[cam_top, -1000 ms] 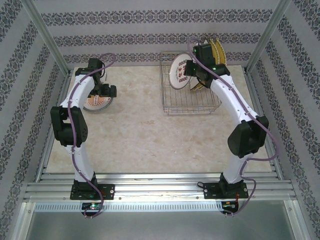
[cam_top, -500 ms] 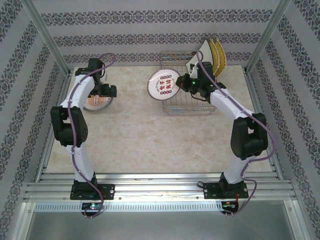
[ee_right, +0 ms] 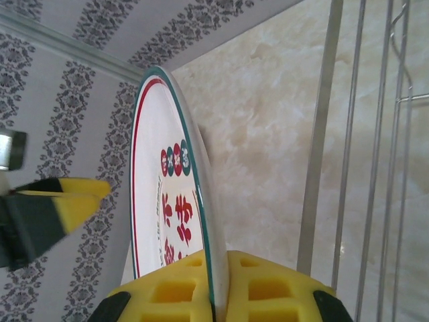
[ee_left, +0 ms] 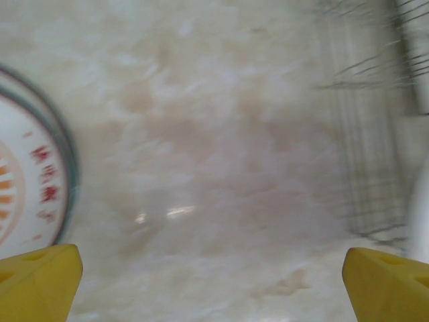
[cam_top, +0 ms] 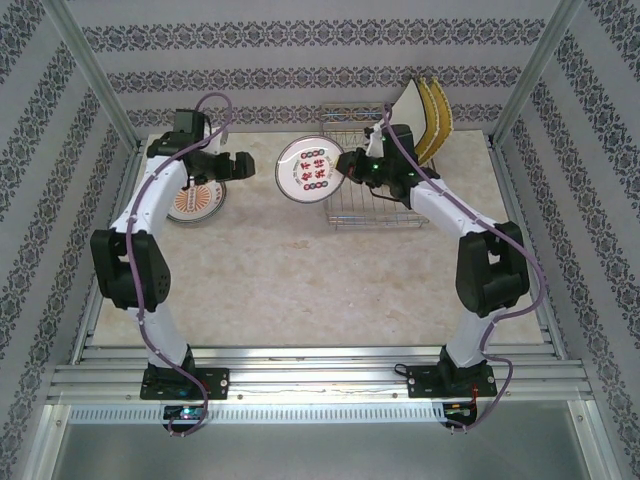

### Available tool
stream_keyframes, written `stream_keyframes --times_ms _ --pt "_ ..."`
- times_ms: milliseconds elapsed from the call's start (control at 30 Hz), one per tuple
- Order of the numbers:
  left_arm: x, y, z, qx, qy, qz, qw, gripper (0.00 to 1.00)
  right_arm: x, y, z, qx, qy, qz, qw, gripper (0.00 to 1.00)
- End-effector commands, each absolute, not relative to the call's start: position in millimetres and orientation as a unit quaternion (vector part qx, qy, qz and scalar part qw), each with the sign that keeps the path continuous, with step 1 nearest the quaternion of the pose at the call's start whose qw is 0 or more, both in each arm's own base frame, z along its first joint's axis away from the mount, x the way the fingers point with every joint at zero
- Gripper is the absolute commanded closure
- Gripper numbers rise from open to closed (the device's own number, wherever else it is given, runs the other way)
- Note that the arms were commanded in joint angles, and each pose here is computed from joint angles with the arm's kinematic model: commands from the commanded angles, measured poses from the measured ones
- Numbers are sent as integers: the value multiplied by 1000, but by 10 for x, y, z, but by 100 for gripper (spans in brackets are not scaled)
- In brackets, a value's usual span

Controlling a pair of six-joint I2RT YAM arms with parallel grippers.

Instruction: Unload the plates from the dish rack

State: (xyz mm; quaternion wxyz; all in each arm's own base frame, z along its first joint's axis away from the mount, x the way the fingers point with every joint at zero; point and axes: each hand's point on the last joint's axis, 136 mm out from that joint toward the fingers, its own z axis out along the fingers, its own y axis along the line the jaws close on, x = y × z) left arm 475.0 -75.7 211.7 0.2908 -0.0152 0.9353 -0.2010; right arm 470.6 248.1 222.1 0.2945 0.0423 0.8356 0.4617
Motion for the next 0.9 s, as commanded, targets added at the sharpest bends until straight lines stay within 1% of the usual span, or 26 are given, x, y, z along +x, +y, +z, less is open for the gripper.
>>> stream_keyframes --times_ms 0,133,200,300,400,500,533,733,833,867 --pt "4800 -1146 2568 11 884 -327 335 0 4743 2675 2476 9 809 499 309 100" --pt "4789 -1326 2605 13 857 -395 332 0 4750 2855 2562 -6 794 527 303 100" --pt "4790 -1360 2579 12 851 -407 331 1 4749 2954 2617 -16 784 542 301 100" --pt "4785 -1373 2488 6 854 -409 321 5 4746 3068 2680 -27 773 559 298 100" --pt "4784 -1391 2440 3 854 -415 315 13 4750 3145 2713 -33 768 568 294 100" --pt "4786 -1445 2419 3 848 -429 311 23 4760 3208 2727 -34 764 574 292 100" --pt "4794 -1460 2424 4 847 -432 311 28 4759 3233 2734 -36 763 575 292 100" --pt "4814 -1521 2453 10 843 -440 309 61 4793 3275 2741 -36 761 578 293 100" --pt "4820 -1531 2434 11 844 -440 307 80 4808 3282 2754 -37 762 575 295 100" --pt "4819 -1534 2427 10 844 -440 306 88 4811 3281 2758 -37 764 573 296 100"
